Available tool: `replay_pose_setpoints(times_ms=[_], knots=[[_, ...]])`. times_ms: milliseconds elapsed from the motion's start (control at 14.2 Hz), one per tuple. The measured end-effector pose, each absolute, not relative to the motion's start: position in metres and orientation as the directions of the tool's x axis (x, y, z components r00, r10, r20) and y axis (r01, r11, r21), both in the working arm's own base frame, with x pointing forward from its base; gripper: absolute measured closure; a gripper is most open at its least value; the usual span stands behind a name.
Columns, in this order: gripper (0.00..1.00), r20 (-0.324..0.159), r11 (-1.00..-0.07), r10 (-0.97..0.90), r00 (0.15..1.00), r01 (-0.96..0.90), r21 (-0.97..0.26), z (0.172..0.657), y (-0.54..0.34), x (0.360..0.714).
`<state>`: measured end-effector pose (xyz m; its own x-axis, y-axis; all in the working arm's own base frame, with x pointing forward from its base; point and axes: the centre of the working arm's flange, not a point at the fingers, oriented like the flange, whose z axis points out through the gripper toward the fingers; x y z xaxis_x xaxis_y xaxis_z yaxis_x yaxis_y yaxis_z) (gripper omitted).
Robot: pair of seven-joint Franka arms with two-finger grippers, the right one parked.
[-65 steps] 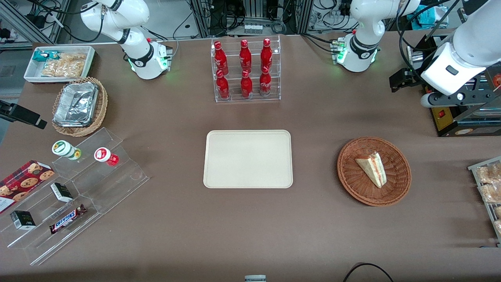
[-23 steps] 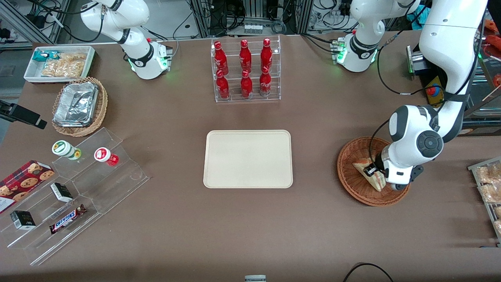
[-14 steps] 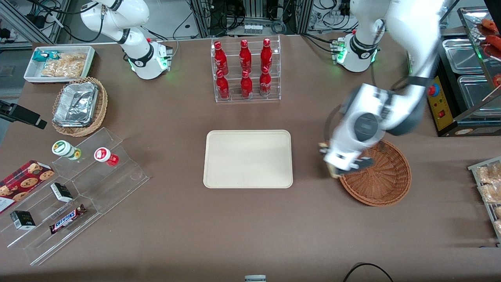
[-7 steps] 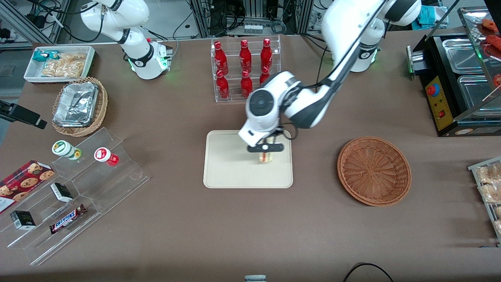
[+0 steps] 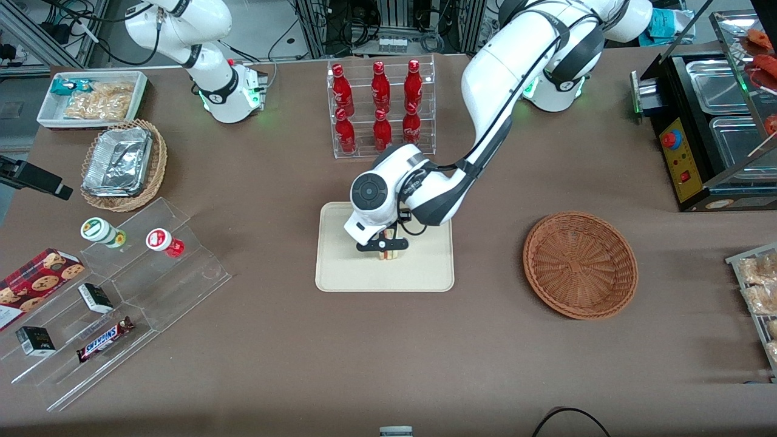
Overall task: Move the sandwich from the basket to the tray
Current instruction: 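Lower the sandwich onto the tray and open the left gripper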
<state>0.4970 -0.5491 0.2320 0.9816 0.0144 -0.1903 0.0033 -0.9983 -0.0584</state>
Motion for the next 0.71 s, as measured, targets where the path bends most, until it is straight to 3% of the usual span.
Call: replay_pose_setpoints(times_ms=[212,424,494,706], knots=[[0.35,-0.068,-0.99,-0.038,0.997,-0.047,-0.132,0.257,-0.545,0.512],[0.07,-0.019,-0.988,0.008,1.0,0.005,-0.157,0.338,-0.519,0.534],[0.0,-0.012,-0.986,0.048,0.999,0.046,-0.159,0.374,-0.496,0.547],[0.0,-0.035,-0.981,0.135,0.99,0.128,-0.144,0.472,-0.411,0.576]])
